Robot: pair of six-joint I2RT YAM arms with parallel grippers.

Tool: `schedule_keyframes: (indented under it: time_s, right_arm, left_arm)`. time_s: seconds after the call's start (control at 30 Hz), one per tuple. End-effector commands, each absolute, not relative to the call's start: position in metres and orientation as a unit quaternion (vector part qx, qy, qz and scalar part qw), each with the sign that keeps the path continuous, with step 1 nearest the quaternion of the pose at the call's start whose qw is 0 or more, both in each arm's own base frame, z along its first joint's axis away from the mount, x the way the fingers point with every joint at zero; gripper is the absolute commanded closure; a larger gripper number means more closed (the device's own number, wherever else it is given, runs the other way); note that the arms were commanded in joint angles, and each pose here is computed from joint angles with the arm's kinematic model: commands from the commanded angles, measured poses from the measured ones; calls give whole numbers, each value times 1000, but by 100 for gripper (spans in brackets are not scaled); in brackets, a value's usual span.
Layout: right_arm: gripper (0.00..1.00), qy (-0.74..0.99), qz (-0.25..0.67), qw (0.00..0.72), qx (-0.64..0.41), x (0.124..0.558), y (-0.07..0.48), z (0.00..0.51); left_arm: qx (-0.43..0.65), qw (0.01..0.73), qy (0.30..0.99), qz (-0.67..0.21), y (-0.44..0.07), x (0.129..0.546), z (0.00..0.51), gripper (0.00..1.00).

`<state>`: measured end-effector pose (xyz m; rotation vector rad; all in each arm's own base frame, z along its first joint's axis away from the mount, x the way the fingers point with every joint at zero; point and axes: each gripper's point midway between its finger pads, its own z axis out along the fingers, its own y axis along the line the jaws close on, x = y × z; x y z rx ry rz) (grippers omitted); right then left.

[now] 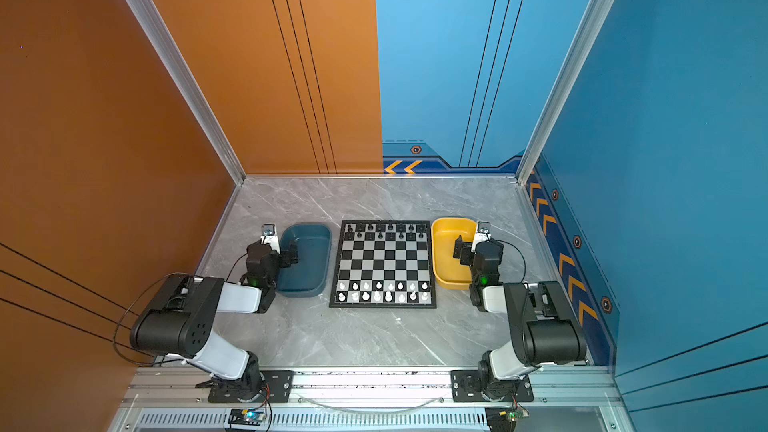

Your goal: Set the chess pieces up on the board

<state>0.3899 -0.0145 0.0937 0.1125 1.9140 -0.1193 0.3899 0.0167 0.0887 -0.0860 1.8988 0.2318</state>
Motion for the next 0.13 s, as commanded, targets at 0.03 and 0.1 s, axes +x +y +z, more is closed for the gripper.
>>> schedule_keyframes:
  time_s: [0.03, 0.1]
  right_arm:
    - [0, 819, -58, 567, 65, 392, -20, 91]
    - [0, 818, -59, 568, 64, 392, -20, 92]
  left_arm:
    - [-41, 577, 811, 90, 17, 393, 92, 2]
    - [-42, 576, 811, 90, 17, 392, 92, 2]
